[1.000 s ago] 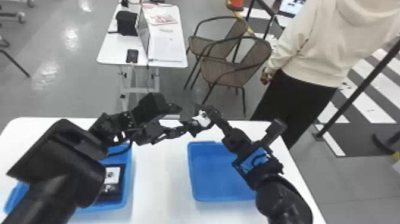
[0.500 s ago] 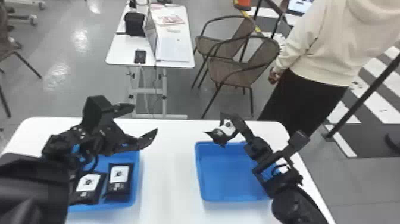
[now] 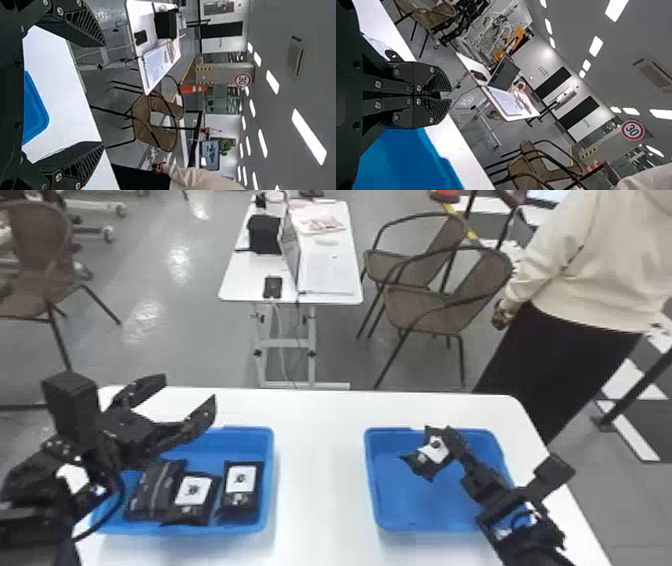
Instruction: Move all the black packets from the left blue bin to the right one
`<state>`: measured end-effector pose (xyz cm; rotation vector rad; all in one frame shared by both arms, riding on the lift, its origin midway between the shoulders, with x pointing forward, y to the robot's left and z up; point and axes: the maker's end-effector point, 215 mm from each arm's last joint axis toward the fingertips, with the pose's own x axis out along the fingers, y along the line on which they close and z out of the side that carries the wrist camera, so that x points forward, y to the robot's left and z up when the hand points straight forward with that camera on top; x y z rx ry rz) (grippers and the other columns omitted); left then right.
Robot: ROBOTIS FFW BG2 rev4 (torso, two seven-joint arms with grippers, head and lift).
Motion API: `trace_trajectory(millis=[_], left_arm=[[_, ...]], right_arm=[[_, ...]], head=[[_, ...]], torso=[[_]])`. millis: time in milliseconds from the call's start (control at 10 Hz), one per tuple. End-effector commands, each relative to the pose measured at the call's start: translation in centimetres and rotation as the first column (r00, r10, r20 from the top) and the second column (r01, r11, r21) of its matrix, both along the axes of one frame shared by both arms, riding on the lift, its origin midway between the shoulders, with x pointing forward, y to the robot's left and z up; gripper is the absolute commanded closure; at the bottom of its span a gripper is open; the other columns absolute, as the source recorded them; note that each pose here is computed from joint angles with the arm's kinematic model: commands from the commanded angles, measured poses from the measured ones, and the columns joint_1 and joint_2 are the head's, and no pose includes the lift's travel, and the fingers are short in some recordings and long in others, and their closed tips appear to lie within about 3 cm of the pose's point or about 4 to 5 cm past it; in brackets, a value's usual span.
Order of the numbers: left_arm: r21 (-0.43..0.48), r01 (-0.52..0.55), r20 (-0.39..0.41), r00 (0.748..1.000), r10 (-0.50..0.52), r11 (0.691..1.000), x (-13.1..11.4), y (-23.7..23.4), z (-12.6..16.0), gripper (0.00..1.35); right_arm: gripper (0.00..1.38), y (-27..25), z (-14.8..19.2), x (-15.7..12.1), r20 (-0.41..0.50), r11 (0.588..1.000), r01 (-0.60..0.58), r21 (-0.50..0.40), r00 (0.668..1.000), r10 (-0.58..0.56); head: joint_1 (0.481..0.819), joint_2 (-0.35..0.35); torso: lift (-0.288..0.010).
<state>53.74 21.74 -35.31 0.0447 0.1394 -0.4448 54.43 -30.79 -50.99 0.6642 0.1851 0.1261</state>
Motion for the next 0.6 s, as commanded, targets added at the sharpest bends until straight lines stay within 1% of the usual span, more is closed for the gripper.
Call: trace_trajectory(millis=[0, 100, 200, 300, 400, 500], left_arm=[[-0.034, -0.029, 0.006, 1.000, 0.030, 0.999, -0.7, 1.3, 0.2, 0.17], [-0.037, -0.032, -0.018, 0.999, 0.031, 0.999, -1.1, 1.4, -0.6, 0.16], [-0.034, -0.035, -0.039, 0.999, 0.034, 0.999, -1.4, 1.6, -1.4, 0.16], [-0.035, -0.049, -0.078, 0.996, 0.046, 0.998, -1.7, 1.8, -2.7, 0.16], [-0.037, -0.077, -0.125, 0.990, 0.071, 0.996, -2.2, 2.4, -4.3, 0.17], [-0.043, -0.098, -0.183, 0.979, 0.089, 0.994, -2.9, 2.7, -6.2, 0.16]], right_arm=[[1.04, -1.2, -2.2, -1.6, -0.056, 0.999, 0.028, -0.035, 0.998, -0.030], [0.57, -1.6, -2.7, -2.2, -0.072, 0.997, 0.046, -0.057, 0.996, -0.050], [0.12, -2.1, -1.6, -2.2, -0.041, 0.993, 0.069, -0.091, 0.996, -0.073], [0.03, -2.5, 0.5, -1.9, 0.019, 0.989, 0.096, -0.109, 0.995, -0.095], [0.16, -2.6, 2.8, -1.7, 0.067, 0.987, 0.107, -0.118, 0.993, -0.100], [0.23, -2.3, 4.7, -1.7, 0.107, 0.987, 0.110, -0.115, 0.990, -0.097]], head=[[0.695, -0.093], [0.695, -0.093], [0.695, -0.096], [0.695, -0.098], [0.695, -0.101], [0.695, -0.100]], torso=[[0.000], [0.000], [0.000], [0.000], [0.000], [0.000]])
